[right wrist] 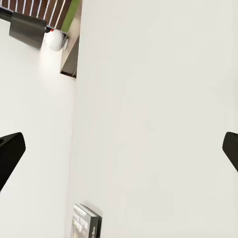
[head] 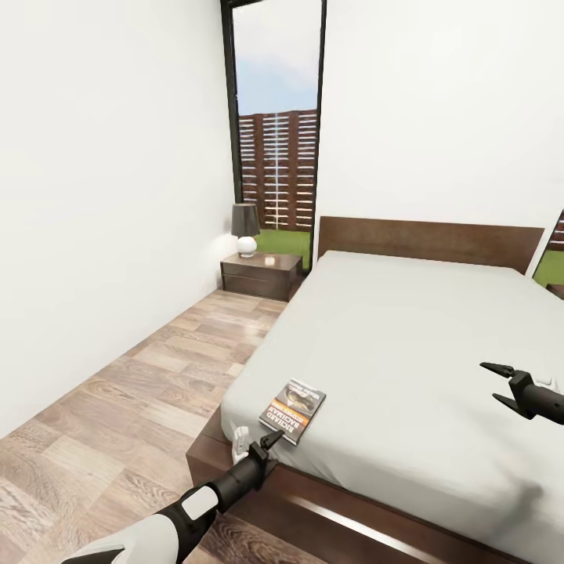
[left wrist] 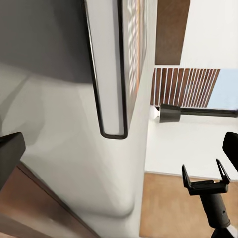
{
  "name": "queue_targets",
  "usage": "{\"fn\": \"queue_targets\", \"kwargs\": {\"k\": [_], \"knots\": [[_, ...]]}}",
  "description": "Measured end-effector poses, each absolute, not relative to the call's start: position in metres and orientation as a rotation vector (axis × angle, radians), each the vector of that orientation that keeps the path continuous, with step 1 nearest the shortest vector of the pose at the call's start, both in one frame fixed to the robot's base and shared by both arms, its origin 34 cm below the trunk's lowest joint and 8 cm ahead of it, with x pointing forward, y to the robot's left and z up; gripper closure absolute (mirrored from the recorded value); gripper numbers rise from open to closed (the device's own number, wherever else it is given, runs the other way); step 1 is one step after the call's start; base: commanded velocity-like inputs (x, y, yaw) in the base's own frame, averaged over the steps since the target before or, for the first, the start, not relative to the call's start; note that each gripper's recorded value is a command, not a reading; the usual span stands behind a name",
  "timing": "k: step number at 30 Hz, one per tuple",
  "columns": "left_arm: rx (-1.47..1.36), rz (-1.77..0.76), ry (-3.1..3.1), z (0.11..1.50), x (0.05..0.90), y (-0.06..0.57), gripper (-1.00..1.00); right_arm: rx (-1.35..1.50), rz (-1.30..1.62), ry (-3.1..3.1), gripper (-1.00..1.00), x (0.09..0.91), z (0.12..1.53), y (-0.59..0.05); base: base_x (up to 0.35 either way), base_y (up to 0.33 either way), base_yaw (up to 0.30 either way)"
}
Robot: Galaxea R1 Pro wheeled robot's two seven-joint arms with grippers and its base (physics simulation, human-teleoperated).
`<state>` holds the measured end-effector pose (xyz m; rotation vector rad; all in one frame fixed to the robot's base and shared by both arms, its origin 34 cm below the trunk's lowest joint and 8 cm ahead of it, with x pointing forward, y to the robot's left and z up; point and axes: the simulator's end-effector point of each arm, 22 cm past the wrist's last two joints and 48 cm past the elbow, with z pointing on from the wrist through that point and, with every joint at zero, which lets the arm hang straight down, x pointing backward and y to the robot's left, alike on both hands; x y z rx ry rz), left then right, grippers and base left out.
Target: In the bedroom, move the book from the bed onto either nightstand, and place the two sandals side by side next to the bed.
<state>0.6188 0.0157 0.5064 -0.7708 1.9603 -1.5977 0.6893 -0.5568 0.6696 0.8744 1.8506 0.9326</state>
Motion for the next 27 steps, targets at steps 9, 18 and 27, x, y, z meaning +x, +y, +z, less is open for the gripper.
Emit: {"fn": "queue_targets", "kwargs": {"k": [9,18,27], "knots": [[-0.787,-1.594,1.951,0.5065,0.6207,0.0179,-1.0,0.874,0.933,1.851,-1.0,0.6893,0.6695,-0.5568,0.0,0.0,0.0],[-0.793,-1.586,1.954,0.505,0.6212,0.0195,-1.0,0.874,0.933,1.85,-1.0,0.6893,0.6696,-0.5568,0.0,0.0,0.0],[-0.794,-1.583,1.956,0.5045,0.6213,0.0198,-1.0,0.874,0.933,1.85,-1.0,0.6893,0.6697,-0.5567,0.0,0.0,0.0]]}}
